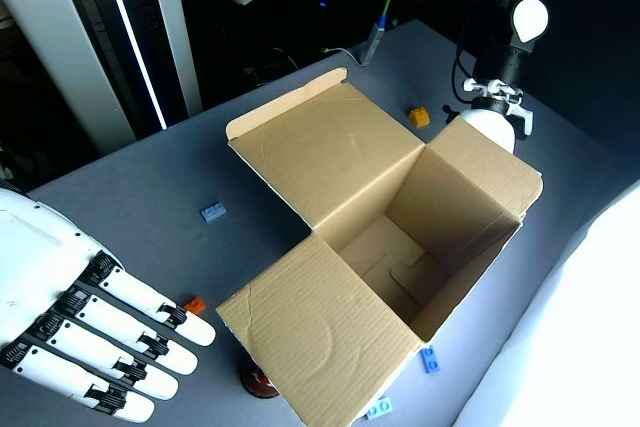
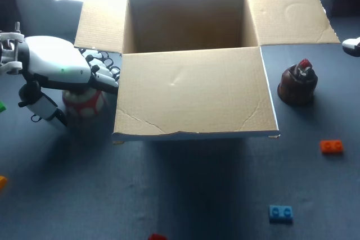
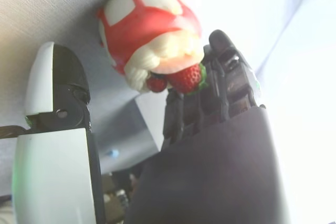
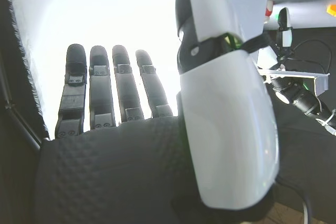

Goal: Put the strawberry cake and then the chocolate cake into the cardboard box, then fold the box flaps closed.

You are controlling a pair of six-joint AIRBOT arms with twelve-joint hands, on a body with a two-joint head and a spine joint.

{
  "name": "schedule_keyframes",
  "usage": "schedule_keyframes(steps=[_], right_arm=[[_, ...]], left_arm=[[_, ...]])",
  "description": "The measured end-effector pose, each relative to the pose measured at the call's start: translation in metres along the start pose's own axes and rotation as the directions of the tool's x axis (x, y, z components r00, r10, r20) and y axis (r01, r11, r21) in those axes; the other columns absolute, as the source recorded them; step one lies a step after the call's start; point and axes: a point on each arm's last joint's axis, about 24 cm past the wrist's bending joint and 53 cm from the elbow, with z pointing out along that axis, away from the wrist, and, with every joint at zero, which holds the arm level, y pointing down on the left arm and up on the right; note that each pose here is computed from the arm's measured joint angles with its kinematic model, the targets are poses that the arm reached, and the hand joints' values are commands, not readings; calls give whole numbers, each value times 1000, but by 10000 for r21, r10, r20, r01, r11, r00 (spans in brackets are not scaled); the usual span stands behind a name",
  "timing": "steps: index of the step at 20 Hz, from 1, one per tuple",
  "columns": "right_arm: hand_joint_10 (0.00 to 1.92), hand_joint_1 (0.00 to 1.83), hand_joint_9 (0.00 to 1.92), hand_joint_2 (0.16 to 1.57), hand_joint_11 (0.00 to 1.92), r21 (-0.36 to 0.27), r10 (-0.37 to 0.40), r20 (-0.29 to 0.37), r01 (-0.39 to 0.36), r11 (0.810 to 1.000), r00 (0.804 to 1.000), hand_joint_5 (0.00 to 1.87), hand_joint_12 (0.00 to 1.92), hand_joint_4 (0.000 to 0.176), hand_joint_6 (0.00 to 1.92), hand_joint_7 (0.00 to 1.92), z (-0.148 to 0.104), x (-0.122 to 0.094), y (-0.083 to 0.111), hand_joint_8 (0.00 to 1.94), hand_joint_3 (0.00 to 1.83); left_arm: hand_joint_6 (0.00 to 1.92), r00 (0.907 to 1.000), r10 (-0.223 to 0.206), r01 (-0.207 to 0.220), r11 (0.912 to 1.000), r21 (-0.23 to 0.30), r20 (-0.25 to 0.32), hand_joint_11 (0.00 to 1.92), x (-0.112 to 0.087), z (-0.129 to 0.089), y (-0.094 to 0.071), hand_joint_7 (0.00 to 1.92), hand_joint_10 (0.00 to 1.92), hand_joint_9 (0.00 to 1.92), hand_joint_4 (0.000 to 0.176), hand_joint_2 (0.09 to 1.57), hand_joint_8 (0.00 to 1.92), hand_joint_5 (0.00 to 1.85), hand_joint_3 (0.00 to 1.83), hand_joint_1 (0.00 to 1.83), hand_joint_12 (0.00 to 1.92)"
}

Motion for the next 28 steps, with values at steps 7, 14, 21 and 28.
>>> schedule_keyframes(steps=[7,14,21,28], right_arm=[[2,1043,128,1063,0,-5,-17,-9,17,10000,10000,56,419,0,0,104,0,0,0,0,2],[4,1042,134,1072,0,-6,-16,-15,16,10000,10000,66,426,0,2,104,0,1,0,2,4],[8,1048,154,1062,0,-20,-18,-25,18,10000,10000,98,496,0,10,137,0,1,1,7,0],[1,1032,151,1071,0,-12,5,-37,-5,10000,10000,110,542,0,6,140,0,1,1,0,2]], left_arm=[[12,9998,-177,176,9998,-120,-35,0,6,-1,6,290,25,315,36,994,12,248,0,1244,1028],[1162,9986,-491,491,9988,4,203,483,1,-1,4,799,645,811,0,1203,1279,669,42,1181,1450],[1484,9988,-235,230,9997,-118,-423,567,23,-5,6,709,1569,749,0,1269,1427,539,0,1314,1817],[1520,9976,-284,281,9996,-50,-627,594,31,-20,4,685,1593,748,0,1281,1445,502,1,1311,1787]])
